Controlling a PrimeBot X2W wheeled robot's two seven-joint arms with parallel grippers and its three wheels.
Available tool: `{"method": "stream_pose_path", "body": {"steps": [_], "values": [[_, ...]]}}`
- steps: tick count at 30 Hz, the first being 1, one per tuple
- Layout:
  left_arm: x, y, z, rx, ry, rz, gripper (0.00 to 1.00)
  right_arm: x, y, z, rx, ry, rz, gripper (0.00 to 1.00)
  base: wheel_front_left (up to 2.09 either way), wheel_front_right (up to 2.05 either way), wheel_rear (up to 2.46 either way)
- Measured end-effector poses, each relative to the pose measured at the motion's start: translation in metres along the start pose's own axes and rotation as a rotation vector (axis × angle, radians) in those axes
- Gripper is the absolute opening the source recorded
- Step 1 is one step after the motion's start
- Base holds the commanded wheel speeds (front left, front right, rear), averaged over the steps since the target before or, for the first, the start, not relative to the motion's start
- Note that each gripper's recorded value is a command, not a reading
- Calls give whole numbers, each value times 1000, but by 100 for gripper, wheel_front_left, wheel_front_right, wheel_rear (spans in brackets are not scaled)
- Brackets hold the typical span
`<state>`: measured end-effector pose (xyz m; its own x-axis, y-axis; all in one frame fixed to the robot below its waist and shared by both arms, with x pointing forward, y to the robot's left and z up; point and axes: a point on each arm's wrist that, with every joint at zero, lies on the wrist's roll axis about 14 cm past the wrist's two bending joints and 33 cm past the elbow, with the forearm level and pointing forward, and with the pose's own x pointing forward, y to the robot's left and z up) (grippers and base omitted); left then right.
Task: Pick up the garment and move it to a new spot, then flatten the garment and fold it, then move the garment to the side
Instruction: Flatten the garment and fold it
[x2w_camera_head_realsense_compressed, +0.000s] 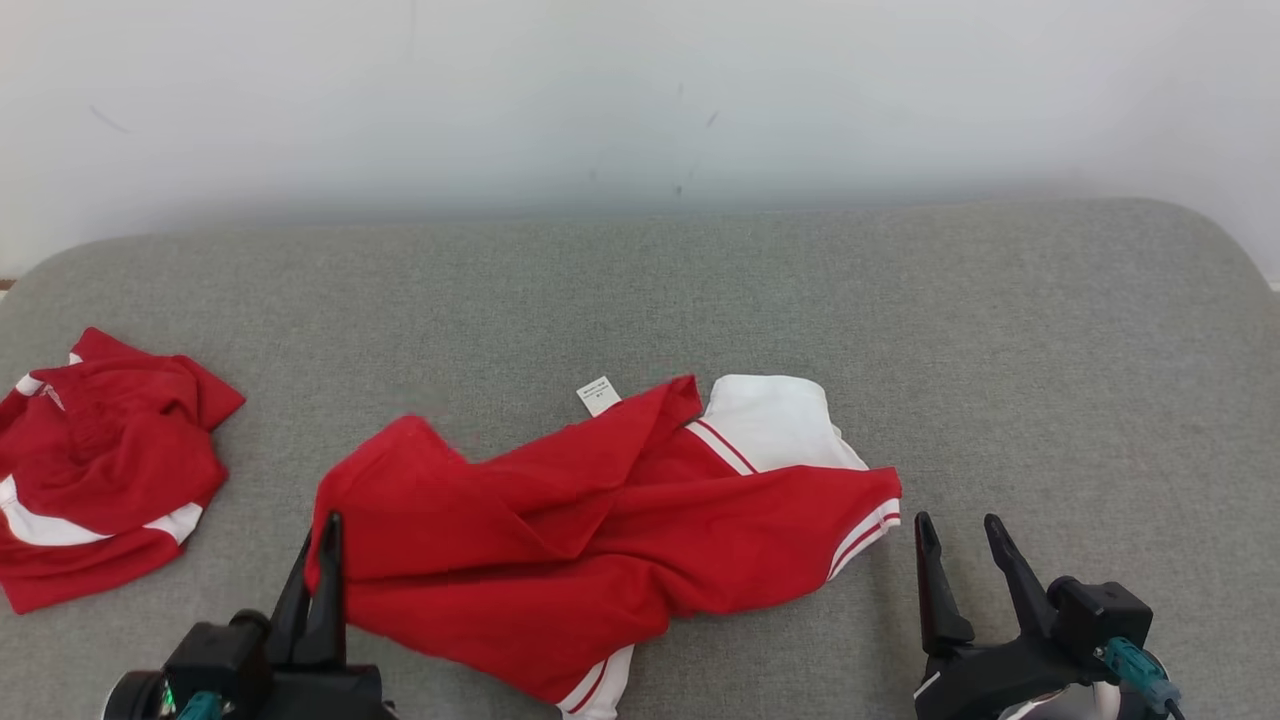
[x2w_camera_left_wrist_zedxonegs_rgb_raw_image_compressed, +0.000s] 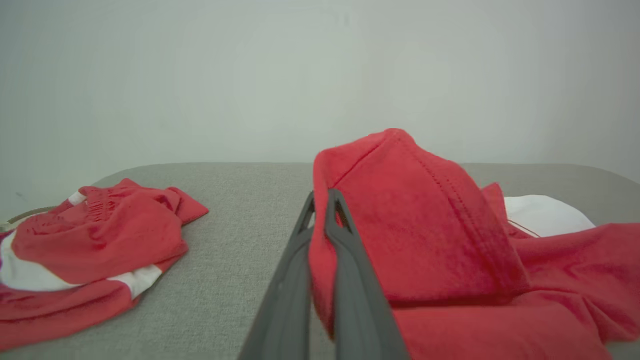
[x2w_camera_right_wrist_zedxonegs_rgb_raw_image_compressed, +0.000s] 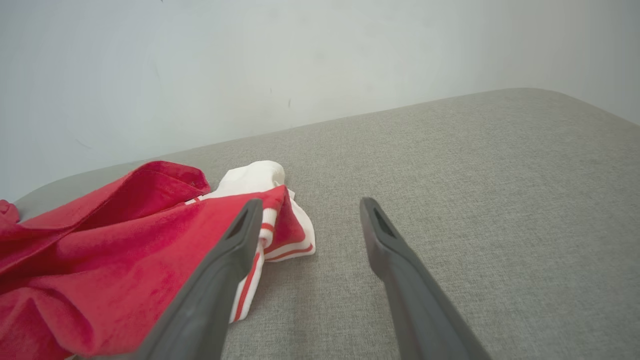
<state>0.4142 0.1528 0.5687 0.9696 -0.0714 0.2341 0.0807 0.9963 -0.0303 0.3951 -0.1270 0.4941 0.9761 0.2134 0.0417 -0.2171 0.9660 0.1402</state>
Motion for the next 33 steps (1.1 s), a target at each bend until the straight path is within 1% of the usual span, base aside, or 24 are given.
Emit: {"method": "stream_pose_path", "body": {"steps": [3, 4, 5, 6, 7, 8, 9, 14, 19, 22, 27, 33], "values": [[-6, 8, -10, -15, 26, 42, 0, -1, -1, -1, -3, 4, -2, 100, 0, 0, 0], [-8, 10, -13, -21, 34, 53, 6, -2, -1, -1, -4, 6, -2, 100, 0, 0, 0], [-9, 11, -18, -22, 48, 59, 16, -2, -2, -1, -5, 6, -3, 100, 0, 0, 0], [-11, 12, -21, -26, 60, 67, 16, -2, -2, -2, -6, 7, -4, 100, 0, 0, 0], [-13, 13, -25, -27, 72, 69, 32, -3, -2, -2, -7, 8, -3, 100, 0, 0, 0], [-14, 12, -27, -28, 77, 72, 90, -3, -3, -2, -9, 8, -3, 100, 0, 0, 0], [-14, 12, -26, -26, 73, 74, 100, -3, -3, -2, -11, 9, -4, 100, 0, 0, 0], [-15, 20, -17, -24, 43, 106, 100, -3, -4, -1, -16, 9, -1, 100, 0, 0, 0], [-25, 36, -6, -8, 10, 153, 100, -3, -1, -1, -20, 10, 10, 100, 0, 0, 0], [-32, 39, 2, 5, -12, 166, 100, -2, 1, -2, -22, 14, 18, 100, 0, 0, 0], [-43, 43, 19, 19, -59, 182, 100, -3, 8, -13, -6, 66, 37, 100, 0, 0, 0], [-49, 46, 25, 36, -76, 195, 100, -2, 16, -28, 4, 136, 64, 100, 0, 0, 0]]}}
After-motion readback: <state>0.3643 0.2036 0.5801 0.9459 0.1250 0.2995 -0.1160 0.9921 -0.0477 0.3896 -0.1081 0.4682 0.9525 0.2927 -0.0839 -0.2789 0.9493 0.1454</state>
